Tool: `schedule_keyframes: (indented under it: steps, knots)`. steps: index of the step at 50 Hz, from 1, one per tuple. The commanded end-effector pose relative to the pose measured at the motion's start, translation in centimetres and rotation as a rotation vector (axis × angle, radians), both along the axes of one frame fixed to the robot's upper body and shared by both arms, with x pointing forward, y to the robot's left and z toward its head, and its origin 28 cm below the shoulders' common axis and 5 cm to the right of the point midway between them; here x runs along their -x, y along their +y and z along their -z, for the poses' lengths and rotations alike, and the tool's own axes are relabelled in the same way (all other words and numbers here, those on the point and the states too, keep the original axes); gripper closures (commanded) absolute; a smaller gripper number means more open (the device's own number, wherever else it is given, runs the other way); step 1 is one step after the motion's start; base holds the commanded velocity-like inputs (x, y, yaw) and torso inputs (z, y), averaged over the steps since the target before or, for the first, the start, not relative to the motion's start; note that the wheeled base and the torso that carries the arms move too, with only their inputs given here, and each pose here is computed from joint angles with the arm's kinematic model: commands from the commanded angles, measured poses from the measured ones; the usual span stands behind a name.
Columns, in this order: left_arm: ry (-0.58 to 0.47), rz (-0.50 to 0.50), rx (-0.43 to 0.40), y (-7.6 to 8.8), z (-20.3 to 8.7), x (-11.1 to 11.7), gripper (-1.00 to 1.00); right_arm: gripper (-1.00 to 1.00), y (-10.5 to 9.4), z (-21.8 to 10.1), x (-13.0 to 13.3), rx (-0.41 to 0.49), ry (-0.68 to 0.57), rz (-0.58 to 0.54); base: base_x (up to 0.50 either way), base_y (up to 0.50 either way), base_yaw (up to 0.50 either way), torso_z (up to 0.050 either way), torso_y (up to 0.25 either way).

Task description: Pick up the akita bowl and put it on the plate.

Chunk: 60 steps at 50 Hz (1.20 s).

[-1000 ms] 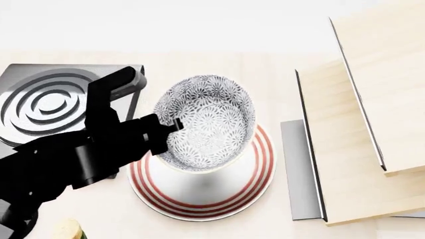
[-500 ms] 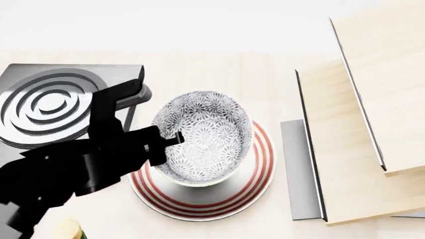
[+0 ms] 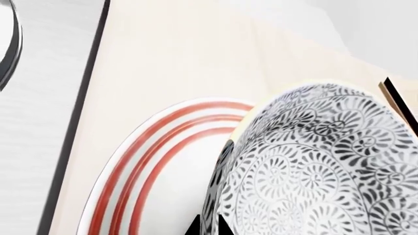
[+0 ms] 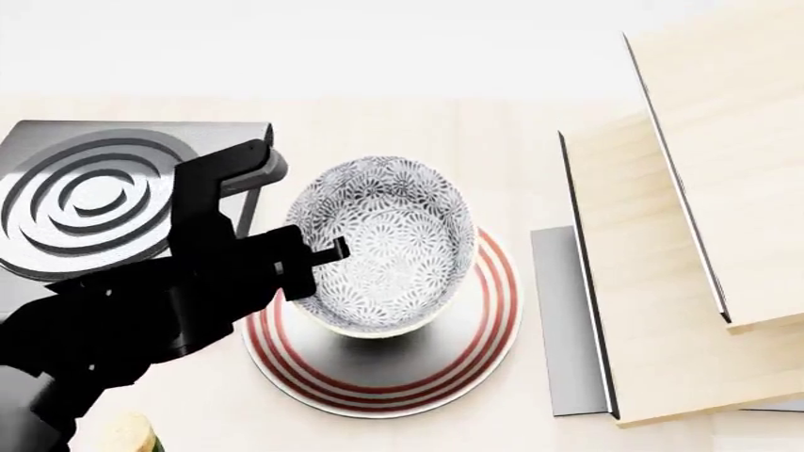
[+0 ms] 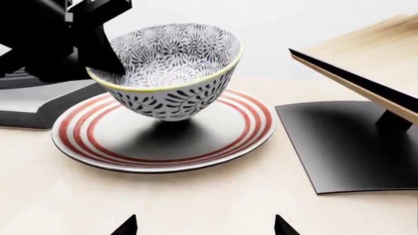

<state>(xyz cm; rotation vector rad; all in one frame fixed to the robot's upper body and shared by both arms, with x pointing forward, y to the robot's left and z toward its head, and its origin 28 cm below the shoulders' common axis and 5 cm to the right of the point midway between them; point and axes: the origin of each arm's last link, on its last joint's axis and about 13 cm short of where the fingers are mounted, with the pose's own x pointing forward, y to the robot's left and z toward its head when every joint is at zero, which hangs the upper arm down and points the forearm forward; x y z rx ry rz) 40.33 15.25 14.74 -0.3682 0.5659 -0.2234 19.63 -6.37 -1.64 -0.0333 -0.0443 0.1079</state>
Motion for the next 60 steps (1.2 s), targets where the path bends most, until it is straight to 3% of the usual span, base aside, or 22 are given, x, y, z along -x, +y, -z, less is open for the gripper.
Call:
schedule_keyframes:
  steps: [1,4,9,14,15,36,37,38,39,41,42,43,60]
  knots:
    - [-0.028,0.005,0.014,-0.41,-0.46,-0.19,1.00,-1.00,-0.01,0.20,0.12,0.006,0.010,0.000,0.00,0.00,0.00,0.000,0.000]
    - [-0.031,0.008,0.004,-0.47,-0.31,-0.15,1.00,-1.00,0.02,0.23,0.10,0.006,0.010,-0.002,0.00,0.00,0.00,0.000,0.000]
    - [-0.085,0.052,-0.099,-0.78,0.12,-0.07,1.00,-1.00,0.04,0.28,0.07,0.007,0.010,-0.002,0.00,0.00,0.00,0.000,0.000]
    - [-0.074,0.041,-0.046,-0.79,-0.19,-0.15,1.00,-1.00,0.05,0.28,0.06,0.008,0.011,-0.002,0.00,0.00,0.00,0.000,-0.046]
    - [-0.069,0.023,-0.002,-0.70,-0.37,-0.25,1.00,-1.00,0.06,0.27,0.06,0.008,0.010,-0.003,0.00,0.00,0.00,0.000,0.000]
    - [-0.075,-0.013,-0.009,-0.55,-0.05,-0.32,1.00,-1.00,0.05,0.40,0.04,0.009,0.013,-0.003,0.00,0.00,0.00,0.000,0.000]
    - [-0.039,-0.017,0.042,-0.57,-0.04,-0.21,1.00,-1.00,0.05,0.29,0.11,0.008,0.014,-0.004,0.00,0.00,0.00,0.000,0.000]
    - [-0.046,-0.011,0.036,-0.56,-0.01,-0.22,1.00,-1.00,0.05,0.25,0.12,0.009,0.013,-0.003,0.00,0.00,0.00,0.000,0.000]
    - [-0.033,0.002,0.099,-0.61,-0.17,-0.21,1.00,-1.00,0.05,0.29,0.08,0.009,0.014,-0.003,0.00,0.00,0.00,0.000,0.000]
    - [-0.041,0.000,0.081,-0.59,-0.25,-0.26,1.00,-1.00,0.05,0.23,0.12,0.008,0.014,-0.003,0.00,0.00,0.00,0.000,0.000]
    - [-0.017,-0.001,0.137,-0.60,-0.36,-0.21,1.00,-1.00,0.07,0.22,0.15,0.009,0.013,-0.003,0.00,0.00,0.00,0.000,0.000]
    - [-0.031,-0.007,0.098,-0.50,-0.26,-0.26,1.00,-1.00,0.08,0.24,0.14,0.009,0.014,-0.003,0.00,0.00,0.00,0.000,0.000]
    - [-0.021,0.001,0.042,-0.36,0.14,-0.14,1.00,-1.00,0.14,0.36,0.13,0.010,0.015,-0.004,0.00,0.00,0.00,0.000,0.000]
